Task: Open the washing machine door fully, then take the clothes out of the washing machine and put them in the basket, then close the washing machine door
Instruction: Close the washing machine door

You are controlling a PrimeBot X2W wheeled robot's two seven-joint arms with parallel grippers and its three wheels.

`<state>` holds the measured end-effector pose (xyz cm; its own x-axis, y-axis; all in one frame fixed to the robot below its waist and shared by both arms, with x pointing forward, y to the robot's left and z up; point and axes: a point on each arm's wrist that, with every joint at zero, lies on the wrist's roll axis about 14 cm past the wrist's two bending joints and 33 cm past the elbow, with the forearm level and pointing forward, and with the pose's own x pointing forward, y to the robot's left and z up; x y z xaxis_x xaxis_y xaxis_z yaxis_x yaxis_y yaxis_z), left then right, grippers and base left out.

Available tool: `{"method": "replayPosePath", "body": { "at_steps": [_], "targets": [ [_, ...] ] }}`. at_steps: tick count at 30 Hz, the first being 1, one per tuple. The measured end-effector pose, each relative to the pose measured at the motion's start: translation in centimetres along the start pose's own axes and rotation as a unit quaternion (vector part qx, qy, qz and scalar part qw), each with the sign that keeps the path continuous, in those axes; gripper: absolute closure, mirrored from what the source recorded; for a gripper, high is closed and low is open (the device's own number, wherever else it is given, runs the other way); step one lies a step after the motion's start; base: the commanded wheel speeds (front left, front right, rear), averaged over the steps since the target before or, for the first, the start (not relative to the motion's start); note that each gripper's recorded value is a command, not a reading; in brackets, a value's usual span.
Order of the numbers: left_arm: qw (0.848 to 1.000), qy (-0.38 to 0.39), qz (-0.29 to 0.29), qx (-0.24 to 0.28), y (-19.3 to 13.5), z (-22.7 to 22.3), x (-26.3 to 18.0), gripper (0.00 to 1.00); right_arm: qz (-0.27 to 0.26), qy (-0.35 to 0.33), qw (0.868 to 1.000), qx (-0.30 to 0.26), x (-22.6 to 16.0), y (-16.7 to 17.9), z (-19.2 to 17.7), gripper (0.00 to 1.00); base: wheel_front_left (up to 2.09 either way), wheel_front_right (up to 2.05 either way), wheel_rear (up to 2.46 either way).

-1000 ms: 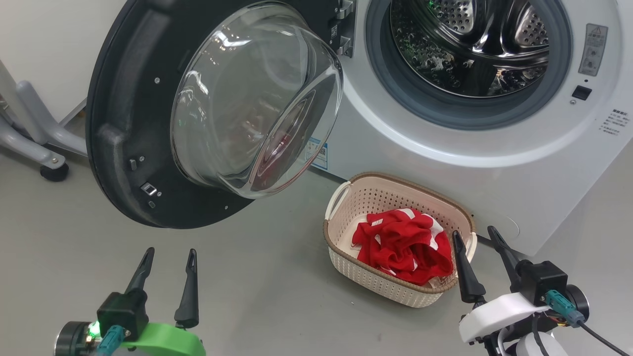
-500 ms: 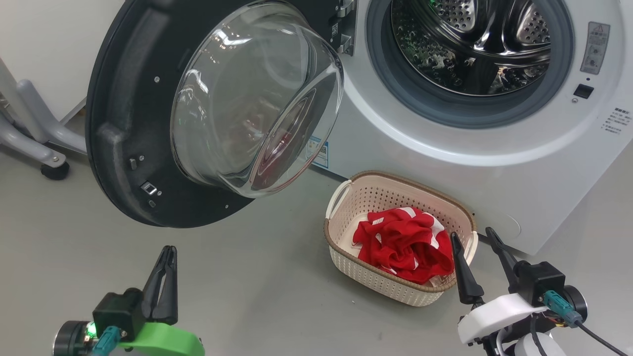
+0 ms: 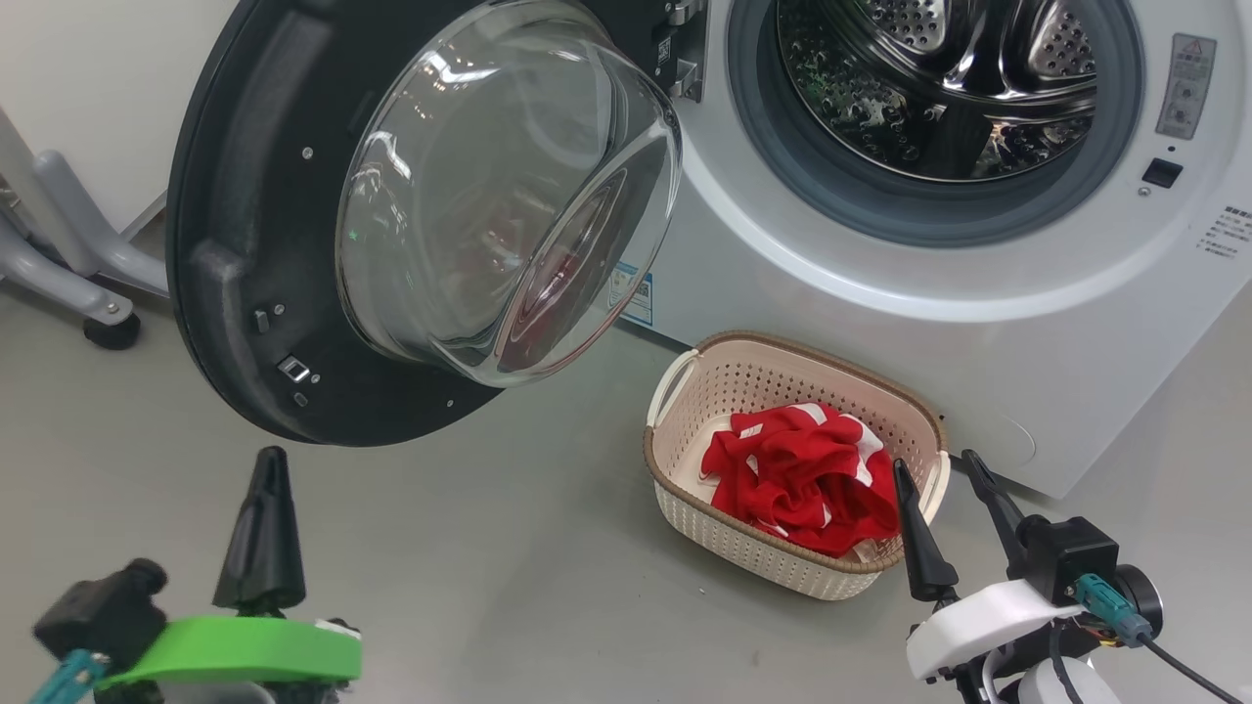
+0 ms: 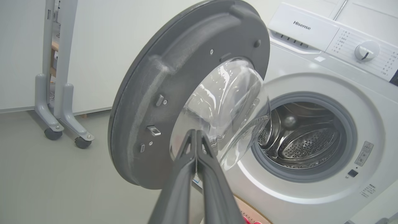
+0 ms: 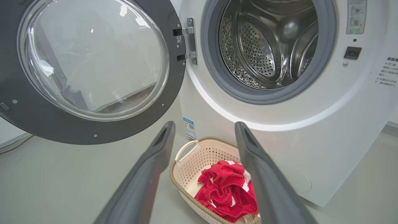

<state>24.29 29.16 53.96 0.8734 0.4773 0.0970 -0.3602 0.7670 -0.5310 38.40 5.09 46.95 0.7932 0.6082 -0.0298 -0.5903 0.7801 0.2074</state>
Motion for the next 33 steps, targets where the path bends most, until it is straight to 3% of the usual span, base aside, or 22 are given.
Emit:
{"method": "replayPosePath", "body": {
  "at_steps": [4, 10, 17, 24, 33],
  "targets": [
    [0.991, -0.05, -0.002, -0.12, 0.4, 2.9, 0.4, 1.0, 0.001, 0.001, 1.0, 0.001, 0.1, 0.0, -0.1, 0.0, 0.0, 0.0, 0.0],
    [0.961, -0.146, -0.027, -0.235, 0.7, 8.8, 1.4, 1.0, 0.001, 0.002, 1.0, 0.002, 0.2, 0.0, -0.2, 0.0, 0.0, 0.0, 0.0],
    [0.933, -0.234, -0.043, -0.27, 1.8, 14.7, 2.1, 1.0, 0.0, 0.001, 1.0, 0.004, 0.6, -0.1, -0.2, 0.0, 0.0, 0.0, 0.0],
    [0.932, -0.266, -0.013, -0.247, 6.2, 19.2, 2.7, 1.0, 0.0, 0.003, 1.0, 0.005, 0.7, -0.2, -0.4, 0.0, 0.0, 0.0, 0.0],
    [0.925, -0.217, 0.043, -0.308, 10.6, 18.4, 5.5, 1.0, -0.008, 0.0, 1.0, 0.005, 1.0, -1.1, -0.4, 0.0, 0.0, 0.0, 0.0]
  ]
}}
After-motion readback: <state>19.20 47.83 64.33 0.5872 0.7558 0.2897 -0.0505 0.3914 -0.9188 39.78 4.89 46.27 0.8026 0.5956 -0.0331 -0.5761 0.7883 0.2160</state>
